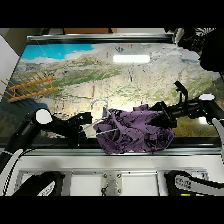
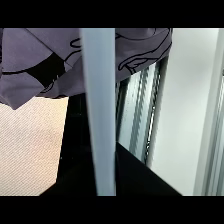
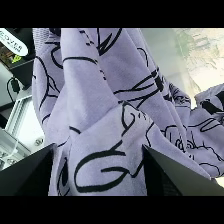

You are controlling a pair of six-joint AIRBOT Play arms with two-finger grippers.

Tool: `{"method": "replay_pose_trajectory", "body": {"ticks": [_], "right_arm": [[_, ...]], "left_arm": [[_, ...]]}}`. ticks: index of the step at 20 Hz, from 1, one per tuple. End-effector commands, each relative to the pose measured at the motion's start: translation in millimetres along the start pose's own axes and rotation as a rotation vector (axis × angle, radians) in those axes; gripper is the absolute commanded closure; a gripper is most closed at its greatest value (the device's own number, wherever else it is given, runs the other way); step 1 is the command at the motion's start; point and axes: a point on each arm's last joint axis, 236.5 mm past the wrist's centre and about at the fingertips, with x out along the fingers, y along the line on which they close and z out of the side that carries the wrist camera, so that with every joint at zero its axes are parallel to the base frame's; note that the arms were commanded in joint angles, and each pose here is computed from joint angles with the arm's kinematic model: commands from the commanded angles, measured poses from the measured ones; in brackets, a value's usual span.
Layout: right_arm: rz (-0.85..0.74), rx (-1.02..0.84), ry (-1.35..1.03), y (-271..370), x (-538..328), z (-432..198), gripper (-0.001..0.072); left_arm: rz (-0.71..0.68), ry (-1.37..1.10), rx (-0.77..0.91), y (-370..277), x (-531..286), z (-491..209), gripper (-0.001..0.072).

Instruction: Fold the clothes and pants, and hang the long-sleeved shirts on hangers.

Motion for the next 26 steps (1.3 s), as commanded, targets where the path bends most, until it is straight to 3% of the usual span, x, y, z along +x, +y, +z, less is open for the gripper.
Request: {"method": "replay_pose_trajectory", "body": {"ticks": [1, 9, 10, 11, 12, 22, 23, 24, 25, 26], "right_arm": [[-0.003, 0.004, -0.001, -0.8, -0.1, -0.1, 0.0122], [-0.004, 0.004, 0.000, -1.0, 0.0, -0.3, 0.0129], [-0.003, 0.004, 0.000, -0.8, -0.1, -0.4, 0.0216], [-0.003, 0.004, 0.000, -0.8, -0.1, -0.4, 0.0513], [-0.004, 0.004, 0.000, -1.1, -0.1, -0.4, 0.0680], [-0.006, 0.004, 0.000, -1.6, 0.0, -0.4, 0.0688], [-0.006, 0.004, 0.001, -1.6, 0.0, -0.5, 0.0688], [-0.007, 0.004, 0.001, -1.7, 0.0, -0.5, 0.0689], [-0.007, 0.004, 0.001, -1.7, 0.0, -0.5, 0.0690], [-0.006, 0.004, 0.001, -1.6, 0.0, -0.5, 0.0690]], "left_arm": [[-0.001, -0.001, 0.001, -0.1, 0.2, 0.3, 0.0690], [0.000, -0.001, 0.001, -0.1, 0.1, 0.4, 0.0690], [0.000, -0.001, 0.001, -0.1, 0.1, 0.4, 0.0690], [0.000, -0.001, 0.001, -0.1, 0.1, 0.4, 0.0689], [0.000, -0.001, 0.001, -0.1, 0.1, 0.4, 0.0690], [0.001, 0.007, 0.003, 0.3, 0.1, -1.4, 0.0687], [0.001, 0.007, -0.002, 0.2, 0.1, -1.5, 0.0524], [0.014, 0.003, -0.045, 3.2, 0.1, -0.6, 0.0274], [0.033, -0.005, -0.099, 7.9, -0.1, 0.9, 0.0195], [0.047, -0.010, -0.136, 11.2, -0.2, 1.8, 0.0197]]}}
